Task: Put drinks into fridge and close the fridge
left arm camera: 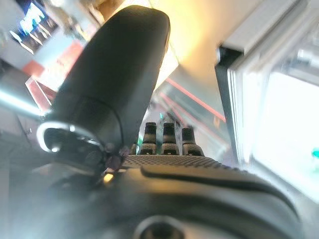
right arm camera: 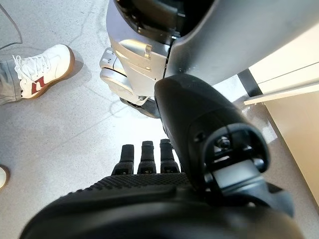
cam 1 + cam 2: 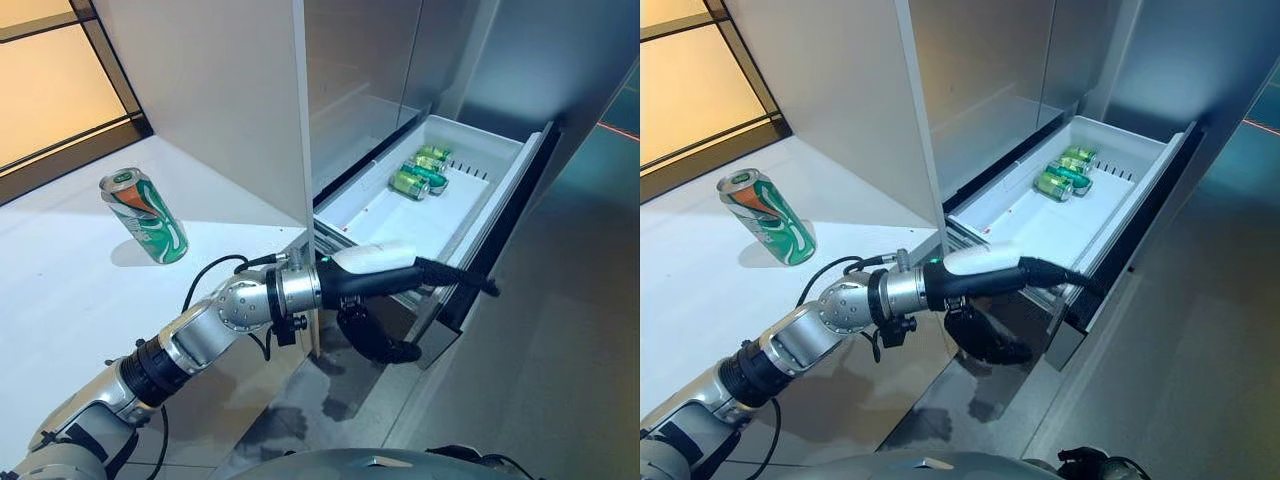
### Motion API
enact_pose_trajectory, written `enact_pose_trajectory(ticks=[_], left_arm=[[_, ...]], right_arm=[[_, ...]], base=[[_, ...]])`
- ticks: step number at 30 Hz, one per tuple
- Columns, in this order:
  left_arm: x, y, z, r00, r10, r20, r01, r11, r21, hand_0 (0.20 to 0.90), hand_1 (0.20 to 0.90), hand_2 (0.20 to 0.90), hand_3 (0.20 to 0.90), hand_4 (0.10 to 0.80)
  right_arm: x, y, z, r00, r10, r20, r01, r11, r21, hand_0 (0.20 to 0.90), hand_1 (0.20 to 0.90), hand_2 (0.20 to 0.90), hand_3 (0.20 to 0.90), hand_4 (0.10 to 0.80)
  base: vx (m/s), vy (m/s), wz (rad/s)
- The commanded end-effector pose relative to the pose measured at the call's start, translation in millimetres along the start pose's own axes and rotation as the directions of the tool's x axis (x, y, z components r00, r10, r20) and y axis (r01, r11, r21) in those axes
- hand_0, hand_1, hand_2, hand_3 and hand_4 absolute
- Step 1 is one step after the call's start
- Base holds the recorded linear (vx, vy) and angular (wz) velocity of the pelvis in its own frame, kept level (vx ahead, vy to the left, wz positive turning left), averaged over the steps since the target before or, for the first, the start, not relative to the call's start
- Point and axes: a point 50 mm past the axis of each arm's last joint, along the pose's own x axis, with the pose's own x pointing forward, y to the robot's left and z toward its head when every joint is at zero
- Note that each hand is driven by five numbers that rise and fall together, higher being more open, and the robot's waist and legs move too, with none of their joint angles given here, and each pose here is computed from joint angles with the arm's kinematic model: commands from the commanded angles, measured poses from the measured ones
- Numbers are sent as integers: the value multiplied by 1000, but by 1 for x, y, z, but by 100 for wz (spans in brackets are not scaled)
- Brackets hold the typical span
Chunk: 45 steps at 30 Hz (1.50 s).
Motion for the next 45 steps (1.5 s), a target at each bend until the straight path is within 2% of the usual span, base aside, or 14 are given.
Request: enact_pose_trajectory(ticks=[1, 5, 12, 17, 23, 37, 45], left_arm=[[6, 65, 43, 930, 288, 228, -319, 941, 111, 900, 900, 900, 900, 800], [-6, 86, 43, 854, 462, 241, -500, 856, 132, 900, 900, 900, 900, 800], [-24, 109, 45, 723, 639, 262, -685, 713, 152, 900, 900, 900, 900, 800], [-50, 130, 37, 572, 789, 223, -816, 521, 249, 900, 900, 900, 900, 800], [-83, 146, 18, 412, 900, 142, -854, 327, 404, 900, 900, 900, 900, 800], [-148, 156, -12, 146, 988, -44, -821, 146, 552, 900, 900, 900, 900, 800], [-167, 156, -10, 87, 995, -46, -850, 98, 518, 900, 900, 900, 900, 800]], right_arm=[[5, 30, 20, 992, 97, 84, -100, 994, 40, 900, 900, 900, 900, 800], [5, 30, 23, 992, 97, 82, -102, 993, 62, 900, 900, 900, 900, 800], [6, 31, 24, 992, 101, 77, -107, 991, 82, 900, 900, 900, 900, 800], [6, 32, 20, 993, 101, 65, -107, 990, 92, 900, 900, 900, 900, 800], [5, 31, 16, 993, 101, 62, -107, 989, 105, 900, 900, 900, 900, 800], [4, 26, 11, 994, 102, 48, -107, 987, 117, 900, 900, 900, 900, 800], [4, 25, 7, 994, 103, 47, -108, 986, 125, 900, 900, 900, 900, 800]], base=[[-9, -17, 4], [-3, -14, 9], [2, -5, 3], [0, 0, 0], [0, 0, 0], [0, 0, 0], [0, 0, 0]])
